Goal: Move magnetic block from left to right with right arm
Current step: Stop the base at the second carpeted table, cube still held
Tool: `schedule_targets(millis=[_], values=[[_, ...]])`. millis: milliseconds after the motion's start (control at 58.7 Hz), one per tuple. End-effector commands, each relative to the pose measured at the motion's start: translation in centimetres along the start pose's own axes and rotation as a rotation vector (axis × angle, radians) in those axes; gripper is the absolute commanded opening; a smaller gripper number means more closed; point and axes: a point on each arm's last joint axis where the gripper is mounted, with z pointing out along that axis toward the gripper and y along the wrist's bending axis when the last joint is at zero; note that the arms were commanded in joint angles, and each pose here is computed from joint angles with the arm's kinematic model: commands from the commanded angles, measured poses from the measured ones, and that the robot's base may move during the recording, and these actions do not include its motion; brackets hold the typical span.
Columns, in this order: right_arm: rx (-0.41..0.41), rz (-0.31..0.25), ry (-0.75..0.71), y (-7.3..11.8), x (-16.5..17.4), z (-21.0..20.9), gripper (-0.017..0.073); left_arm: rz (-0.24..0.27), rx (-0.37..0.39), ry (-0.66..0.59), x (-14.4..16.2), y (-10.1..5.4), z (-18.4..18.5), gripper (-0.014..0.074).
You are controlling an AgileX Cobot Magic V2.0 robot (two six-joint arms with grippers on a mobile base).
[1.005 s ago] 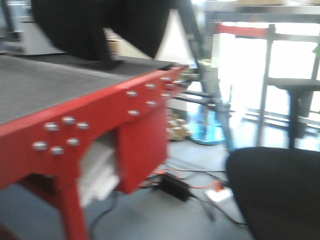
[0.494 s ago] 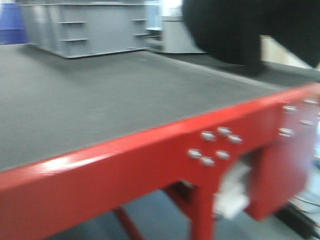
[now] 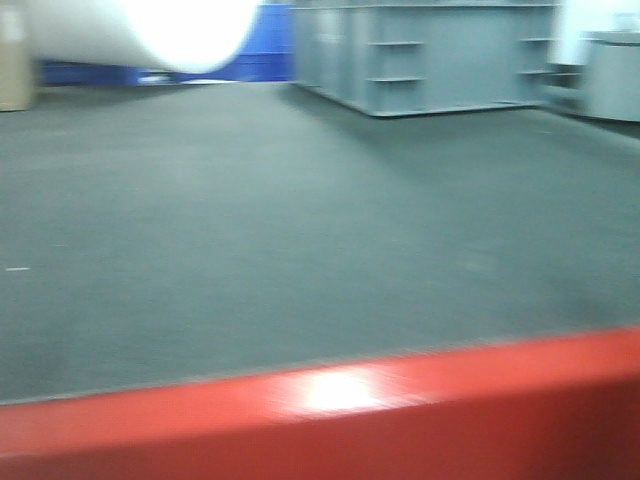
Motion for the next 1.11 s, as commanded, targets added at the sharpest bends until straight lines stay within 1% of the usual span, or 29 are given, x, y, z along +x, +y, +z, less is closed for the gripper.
schedule_targets(millis=[0,1090], values=[[0.009,-0.021,-0.11,-0.04,-1.66,-0.08,0.0139,-0.004,0.004,-0.092,-0.61,-0.03,-0.11,-0.0116],[0.009,-0.021,-0.109,-0.04,-1.65,-0.06,0.0139,-0.004,0.004,-0.092,-0.61,-0.03,-0.11,-0.0116]])
